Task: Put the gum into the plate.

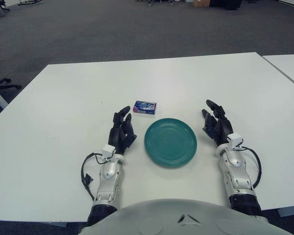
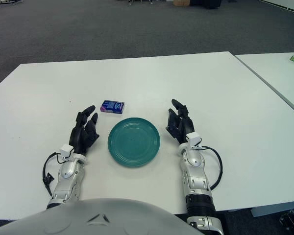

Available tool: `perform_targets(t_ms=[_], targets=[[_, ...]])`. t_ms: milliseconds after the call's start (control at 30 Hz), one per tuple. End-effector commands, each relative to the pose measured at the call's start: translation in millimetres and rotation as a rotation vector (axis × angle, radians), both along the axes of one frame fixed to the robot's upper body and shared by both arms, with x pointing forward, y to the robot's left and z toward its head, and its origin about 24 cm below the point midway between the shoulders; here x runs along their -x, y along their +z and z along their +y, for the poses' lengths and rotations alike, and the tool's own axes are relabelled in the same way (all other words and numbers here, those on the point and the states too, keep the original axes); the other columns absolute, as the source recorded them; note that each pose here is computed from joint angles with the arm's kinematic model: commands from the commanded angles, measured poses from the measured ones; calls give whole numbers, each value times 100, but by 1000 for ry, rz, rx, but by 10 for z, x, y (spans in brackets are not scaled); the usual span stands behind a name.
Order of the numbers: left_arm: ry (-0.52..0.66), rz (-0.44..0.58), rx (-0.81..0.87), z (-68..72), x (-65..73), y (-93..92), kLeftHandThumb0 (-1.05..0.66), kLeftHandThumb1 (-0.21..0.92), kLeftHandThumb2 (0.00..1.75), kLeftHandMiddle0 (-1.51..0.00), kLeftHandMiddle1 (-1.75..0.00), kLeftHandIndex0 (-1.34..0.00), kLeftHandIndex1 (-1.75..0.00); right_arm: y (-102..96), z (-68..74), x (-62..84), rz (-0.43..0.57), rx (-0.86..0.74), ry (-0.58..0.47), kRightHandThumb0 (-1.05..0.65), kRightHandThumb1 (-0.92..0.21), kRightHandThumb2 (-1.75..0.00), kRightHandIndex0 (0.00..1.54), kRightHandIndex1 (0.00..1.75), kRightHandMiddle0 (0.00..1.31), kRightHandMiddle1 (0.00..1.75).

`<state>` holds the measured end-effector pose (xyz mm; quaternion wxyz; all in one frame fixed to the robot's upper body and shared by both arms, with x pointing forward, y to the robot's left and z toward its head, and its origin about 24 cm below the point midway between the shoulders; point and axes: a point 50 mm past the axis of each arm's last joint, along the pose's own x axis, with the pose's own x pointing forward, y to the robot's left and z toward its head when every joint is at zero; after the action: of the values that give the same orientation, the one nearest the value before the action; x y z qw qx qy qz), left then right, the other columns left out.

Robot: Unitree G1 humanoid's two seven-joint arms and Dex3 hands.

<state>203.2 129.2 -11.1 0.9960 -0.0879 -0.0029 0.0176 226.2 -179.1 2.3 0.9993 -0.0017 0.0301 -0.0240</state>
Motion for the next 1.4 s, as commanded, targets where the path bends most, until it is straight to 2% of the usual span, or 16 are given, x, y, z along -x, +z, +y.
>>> perform_targets(t_ms=[0,67,200,300,400,533,567,667,700,833,900,1033,1200,1267,1367], targets=[[25,-8,-24,62,-152,106,-82,92,88,-38,-1,-2,-84,-209,5,101,119,-10,-7,-75,-92,-88,32,2,0,55],[41,-72,-60,93,-279,267,-81,92,88,-39,-1,-4,-87,-214,9,95,120,-9,-5,-76,-92,-88,33,2,0,56],[54,-174,-167,142,-411,438,-80,92,85,-39,-1,-5,-89,-223,20,83,124,-7,-4,-77,-92,-88,34,2,0,58],[38,-312,-452,180,-589,622,-81,92,81,-37,0,-2,-87,-229,27,79,125,-1,-4,-77,-92,-88,34,2,0,59],[38,-402,-650,199,-779,777,-82,92,77,-37,-1,-1,-86,-232,35,75,125,-2,-4,-78,-92,-89,33,2,0,60],[42,-473,-859,232,-963,832,-86,92,73,-38,-2,0,-86,-236,47,71,127,-5,-7,-78,-92,-89,33,1,0,59],[25,-481,-922,249,-1061,848,-86,92,73,-39,-2,0,-86,-237,52,71,127,-4,-9,-78,-92,-89,33,1,0,59],[-4,-482,-1035,293,-1243,861,-91,92,66,-41,-2,-3,-89,-239,69,74,128,-1,-13,-78,-92,-89,32,1,0,59],[-16,-479,-1073,294,-1285,849,-94,92,58,-44,-3,-9,-90,-240,72,77,129,0,-14,-77,-92,-89,32,1,0,59],[-75,-487,-1209,266,-1411,837,-97,92,53,-44,-2,-10,-97,-250,88,96,134,-1,-17,-77,-92,-89,33,1,0,60],[-110,-494,-1246,245,-1451,843,-98,92,51,-44,-1,-10,-99,-256,92,104,136,-5,-19,-77,-92,-89,33,1,0,60],[-279,-491,-1259,145,-1528,877,-98,92,44,-42,0,-12,-105,-272,92,126,145,-16,-25,-78,-92,-88,33,1,0,60],[-449,-409,-1216,43,-1580,839,-93,92,36,-39,0,-13,-108,-285,89,147,151,-20,-31,-78,-92,-88,33,1,0,59],[-492,-382,-1204,23,-1589,822,-91,92,34,-37,0,-14,-109,-287,90,154,154,-20,-32,-78,-92,-88,34,1,0,59],[-556,-326,-1216,-80,-1596,744,-88,92,31,-36,0,-14,-110,-294,83,163,159,-19,-34,-78,-92,-88,34,1,0,59]])
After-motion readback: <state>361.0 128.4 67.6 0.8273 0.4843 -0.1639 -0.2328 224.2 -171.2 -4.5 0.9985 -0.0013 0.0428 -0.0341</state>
